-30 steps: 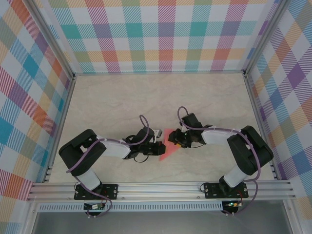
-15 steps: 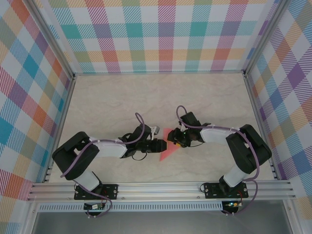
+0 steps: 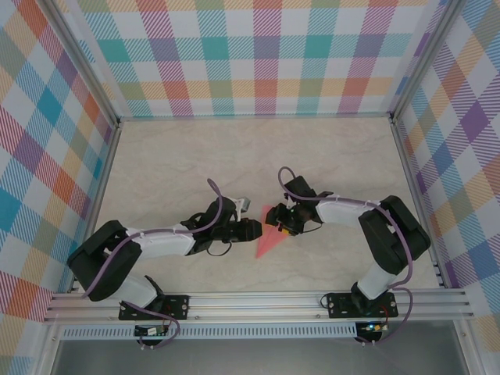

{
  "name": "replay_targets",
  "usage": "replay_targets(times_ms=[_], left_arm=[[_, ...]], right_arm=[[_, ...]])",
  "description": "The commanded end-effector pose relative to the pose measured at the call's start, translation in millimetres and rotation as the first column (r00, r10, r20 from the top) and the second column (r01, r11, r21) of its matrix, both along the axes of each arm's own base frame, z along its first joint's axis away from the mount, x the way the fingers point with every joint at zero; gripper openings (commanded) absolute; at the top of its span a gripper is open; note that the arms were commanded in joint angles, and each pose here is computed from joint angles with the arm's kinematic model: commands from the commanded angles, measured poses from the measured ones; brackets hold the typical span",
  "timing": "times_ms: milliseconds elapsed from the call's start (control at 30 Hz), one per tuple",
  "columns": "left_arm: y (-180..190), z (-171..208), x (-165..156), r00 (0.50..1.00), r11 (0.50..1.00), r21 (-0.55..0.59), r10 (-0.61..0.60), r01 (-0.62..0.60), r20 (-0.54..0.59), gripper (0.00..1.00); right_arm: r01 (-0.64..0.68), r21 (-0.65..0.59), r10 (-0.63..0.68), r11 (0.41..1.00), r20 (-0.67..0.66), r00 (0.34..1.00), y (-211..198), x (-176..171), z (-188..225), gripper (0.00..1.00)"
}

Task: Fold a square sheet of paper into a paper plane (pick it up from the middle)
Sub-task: Fourth fold the wing at the center of the table.

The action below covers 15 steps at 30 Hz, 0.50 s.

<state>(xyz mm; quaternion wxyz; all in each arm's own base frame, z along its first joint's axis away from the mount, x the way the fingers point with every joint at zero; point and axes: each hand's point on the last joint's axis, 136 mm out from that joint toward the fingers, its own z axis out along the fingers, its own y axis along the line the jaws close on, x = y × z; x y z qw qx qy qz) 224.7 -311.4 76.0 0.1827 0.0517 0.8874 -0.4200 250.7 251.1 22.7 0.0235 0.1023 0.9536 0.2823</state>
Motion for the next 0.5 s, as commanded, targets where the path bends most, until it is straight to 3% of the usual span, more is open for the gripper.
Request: replay_targets(times_ms=[0, 467], left_arm=[[-12, 6, 3, 0.999, 0.998, -0.050, -0.030, 0.029, -0.015, 0.27], [-14, -24, 5, 0.997, 1.000, 0.016, -0.025, 0.027, -0.077, 0.17]], right_arm=[[0.027, -0.185, -0.046, 0.982, -0.097, 0.994, -29, -18, -38, 0.56], [0.026, -0.285, -0.072, 0.958, -0.151, 0.986, -39, -28, -52, 0.59]])
